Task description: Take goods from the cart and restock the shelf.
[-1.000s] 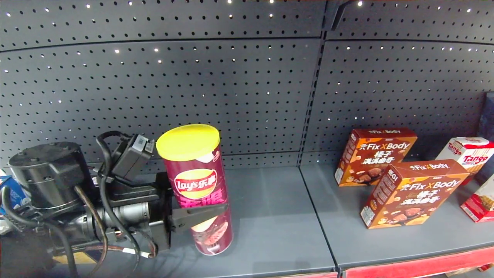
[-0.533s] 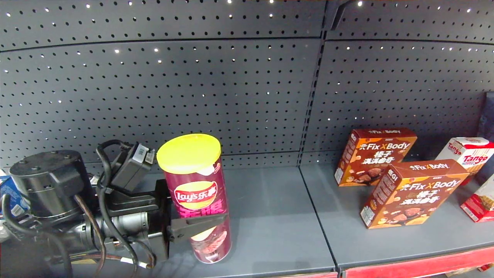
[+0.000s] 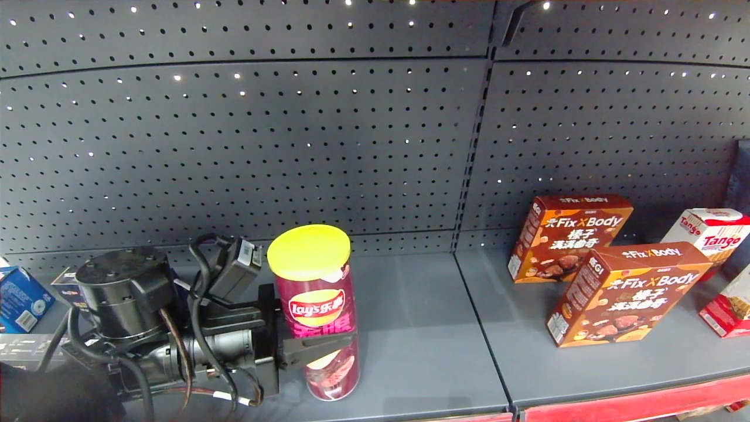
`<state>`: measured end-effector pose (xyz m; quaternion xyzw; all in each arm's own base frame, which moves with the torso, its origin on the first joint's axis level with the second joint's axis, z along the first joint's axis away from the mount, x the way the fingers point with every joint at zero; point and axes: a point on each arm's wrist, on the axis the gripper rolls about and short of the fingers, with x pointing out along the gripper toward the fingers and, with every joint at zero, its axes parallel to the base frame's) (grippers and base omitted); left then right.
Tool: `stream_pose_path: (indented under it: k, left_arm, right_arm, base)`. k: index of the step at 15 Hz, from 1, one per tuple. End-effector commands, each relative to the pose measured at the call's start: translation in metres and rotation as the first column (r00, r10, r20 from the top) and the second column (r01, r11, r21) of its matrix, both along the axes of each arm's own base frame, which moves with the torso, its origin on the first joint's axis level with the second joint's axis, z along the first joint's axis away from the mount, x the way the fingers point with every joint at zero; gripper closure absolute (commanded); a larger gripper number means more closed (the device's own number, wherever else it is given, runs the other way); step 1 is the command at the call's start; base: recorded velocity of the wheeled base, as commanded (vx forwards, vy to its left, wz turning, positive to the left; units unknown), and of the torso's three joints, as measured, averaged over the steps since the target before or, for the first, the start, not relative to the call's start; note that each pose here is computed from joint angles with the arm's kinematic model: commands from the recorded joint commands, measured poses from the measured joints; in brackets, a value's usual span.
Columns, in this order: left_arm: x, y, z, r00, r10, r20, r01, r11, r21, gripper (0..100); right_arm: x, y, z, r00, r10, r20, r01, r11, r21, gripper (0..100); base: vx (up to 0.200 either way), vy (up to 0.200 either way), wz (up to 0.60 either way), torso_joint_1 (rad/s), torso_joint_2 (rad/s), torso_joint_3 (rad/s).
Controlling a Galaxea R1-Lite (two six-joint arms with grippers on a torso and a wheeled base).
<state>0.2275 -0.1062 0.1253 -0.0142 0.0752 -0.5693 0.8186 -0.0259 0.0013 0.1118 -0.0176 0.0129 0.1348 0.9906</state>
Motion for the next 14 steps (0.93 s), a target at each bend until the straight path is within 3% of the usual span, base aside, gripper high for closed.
stream_pose_path:
  k: [1,14]
  left_arm:
    - [0.006,-0.002,-0.012,1.000,0.000,-0.029,0.000,1.000,0.011,100]
    - [0.016,-0.008,-0.029,0.998,-0.009,-0.062,0.011,0.999,0.034,100]
  right_arm:
    - [-0.001,0.000,0.000,1.000,0.000,0.005,0.000,1.000,0.000,100]
    - [0.000,0.000,-0.002,1.000,-0.002,-0.001,0.002,1.000,0.000,100]
  base:
    - [0.000,0.000,0.00,0.000,0.00,0.000]
    - [0.000,0.000,0.00,0.000,0.00,0.000]
